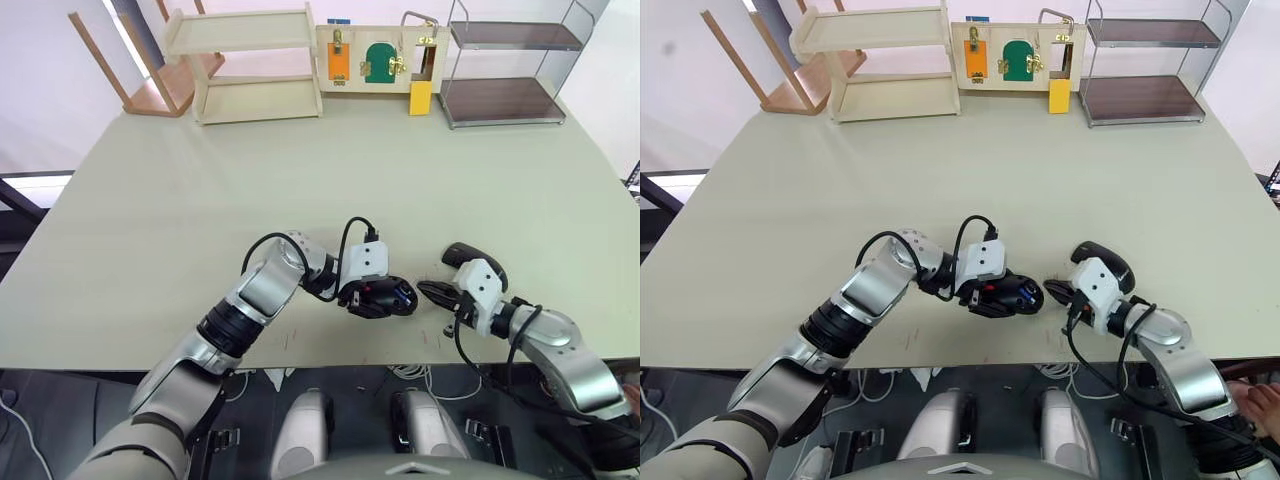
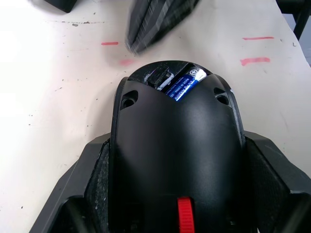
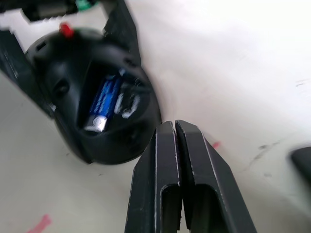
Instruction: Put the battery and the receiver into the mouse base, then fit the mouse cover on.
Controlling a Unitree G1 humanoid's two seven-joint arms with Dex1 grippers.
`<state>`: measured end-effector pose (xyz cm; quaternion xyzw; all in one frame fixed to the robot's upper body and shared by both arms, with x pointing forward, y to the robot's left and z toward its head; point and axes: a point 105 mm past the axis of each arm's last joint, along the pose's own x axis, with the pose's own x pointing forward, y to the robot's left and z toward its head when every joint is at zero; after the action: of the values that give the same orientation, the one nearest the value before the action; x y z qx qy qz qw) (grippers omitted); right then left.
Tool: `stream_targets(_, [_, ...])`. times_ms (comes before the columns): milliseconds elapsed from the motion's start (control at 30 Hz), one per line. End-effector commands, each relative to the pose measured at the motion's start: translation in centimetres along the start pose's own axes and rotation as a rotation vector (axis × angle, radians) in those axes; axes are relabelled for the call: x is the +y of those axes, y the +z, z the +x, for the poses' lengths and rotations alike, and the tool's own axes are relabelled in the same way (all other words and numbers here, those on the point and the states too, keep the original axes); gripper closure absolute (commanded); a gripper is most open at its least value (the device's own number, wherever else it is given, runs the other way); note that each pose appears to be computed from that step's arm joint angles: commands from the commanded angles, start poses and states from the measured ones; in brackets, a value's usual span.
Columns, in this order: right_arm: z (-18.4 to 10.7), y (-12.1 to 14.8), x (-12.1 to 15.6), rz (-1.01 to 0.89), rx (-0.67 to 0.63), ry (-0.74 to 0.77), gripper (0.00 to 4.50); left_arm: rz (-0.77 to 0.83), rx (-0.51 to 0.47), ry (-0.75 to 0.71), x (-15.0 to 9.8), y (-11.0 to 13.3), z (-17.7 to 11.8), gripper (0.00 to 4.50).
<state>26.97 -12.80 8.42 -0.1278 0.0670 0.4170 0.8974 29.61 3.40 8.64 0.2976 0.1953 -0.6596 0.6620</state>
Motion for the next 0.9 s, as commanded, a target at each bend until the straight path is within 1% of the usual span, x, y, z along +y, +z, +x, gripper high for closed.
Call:
stream_targets(33, [-1.9, 1.3, -0.6, 0.061, -0.072, -0.031, 4.41, -0.048, 0.045, 0.001, -0.4, -1.4, 0.1, 1.48])
stream_targets(100, [-3.3, 1.5, -1.1, 0.106, -0.124, -0.053, 4.41, -0.054, 0.045, 0.001, -0.5, -1.2, 0.1, 1.48])
stream_targets(167, [-4.2, 1.4, -1.2, 0.096, -0.134, -0.047, 4.41, -0.055, 0.046, -0.001, -0.7, -1.2, 0.1, 1.48])
stream_targets(267, [-5.9, 1.0, -0.2, 0.122, -0.144, 0.056, 4.41, -0.061, 0.054, 0.0, -0.8, -1.2, 0.1, 1.48])
stream_targets(300, [-6.5, 0.9, 0.2, 0.122, -0.149, 0.094, 4.19, -0.064, 0.054, 0.002, -0.8, -1.2, 0.1, 1.48])
stream_targets(400, [-8.0, 0.8, 0.3, 0.091, -0.173, 0.134, 3.27, -0.072, 0.056, 0.01, -0.8, -1.2, 0.2, 1.48])
stream_targets(433, [-8.4, 0.7, 0.5, 0.076, -0.171, 0.156, 2.69, -0.074, 0.057, 0.016, -0.7, -1.1, 0.2, 1.48])
stream_targets(467, [-8.7, 0.5, 0.6, 0.06, -0.167, 0.165, 2.39, -0.075, 0.057, 0.02, -0.6, -1.1, 0.1, 1.48])
stream_targets(567, [-9.2, 0.1, 0.5, 0.043, -0.169, 0.161, 0.82, -0.077, 0.057, 0.025, -0.5, -1.0, 0.1, 1.48])
stream_targets(633, [-9.6, -0.5, 0.7, 0.023, -0.159, 0.172, 0.05, -0.078, 0.057, 0.026, -0.6, -1.0, 0.2, 1.48])
stream_targets(767, [-10.0, -0.9, 0.7, 0.013, -0.164, 0.169, 0.05, -0.081, 0.057, 0.029, -0.5, -1.0, 0.2, 1.48])
stream_targets(900, [-9.9, -0.4, 0.8, -0.002, -0.207, 0.165, 0.05, -0.091, 0.054, 0.035, -0.5, -1.0, 0.2, 1.48])
